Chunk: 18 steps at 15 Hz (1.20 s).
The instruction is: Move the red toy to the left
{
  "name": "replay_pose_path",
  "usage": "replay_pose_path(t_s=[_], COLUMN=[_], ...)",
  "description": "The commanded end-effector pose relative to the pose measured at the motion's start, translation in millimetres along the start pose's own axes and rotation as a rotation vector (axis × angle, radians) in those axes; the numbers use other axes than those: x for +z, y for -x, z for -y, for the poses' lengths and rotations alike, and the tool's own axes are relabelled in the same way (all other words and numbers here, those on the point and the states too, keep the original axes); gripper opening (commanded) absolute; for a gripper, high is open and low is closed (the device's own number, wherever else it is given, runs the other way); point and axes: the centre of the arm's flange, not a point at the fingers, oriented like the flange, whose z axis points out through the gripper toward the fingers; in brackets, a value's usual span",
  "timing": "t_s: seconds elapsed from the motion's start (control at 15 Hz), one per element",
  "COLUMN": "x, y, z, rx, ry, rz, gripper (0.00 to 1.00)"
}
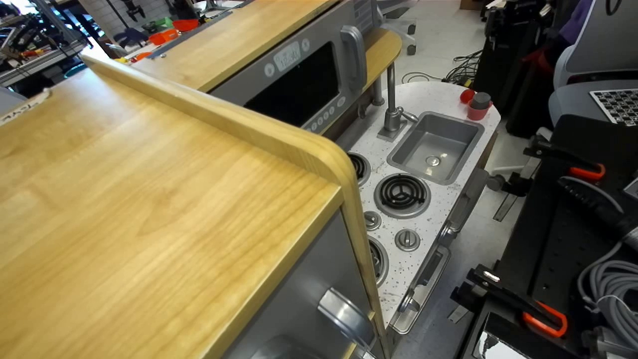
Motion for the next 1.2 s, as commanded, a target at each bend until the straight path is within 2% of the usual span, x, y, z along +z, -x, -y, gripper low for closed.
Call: replay_pose_path(t_s=[0.0,0.27,0.4,1.13], x=[22,40,46,101], y=[-26,-26,-26,-23], z=[27,46,56,87], rx=[0.043,0.052,0.097,0.155], ry=[0.002,-0.009,-0.032,-0.013], rz=[0.002,-0.007,-0.013,-0.018], gripper=[1.0,1.0,1.0,1.0])
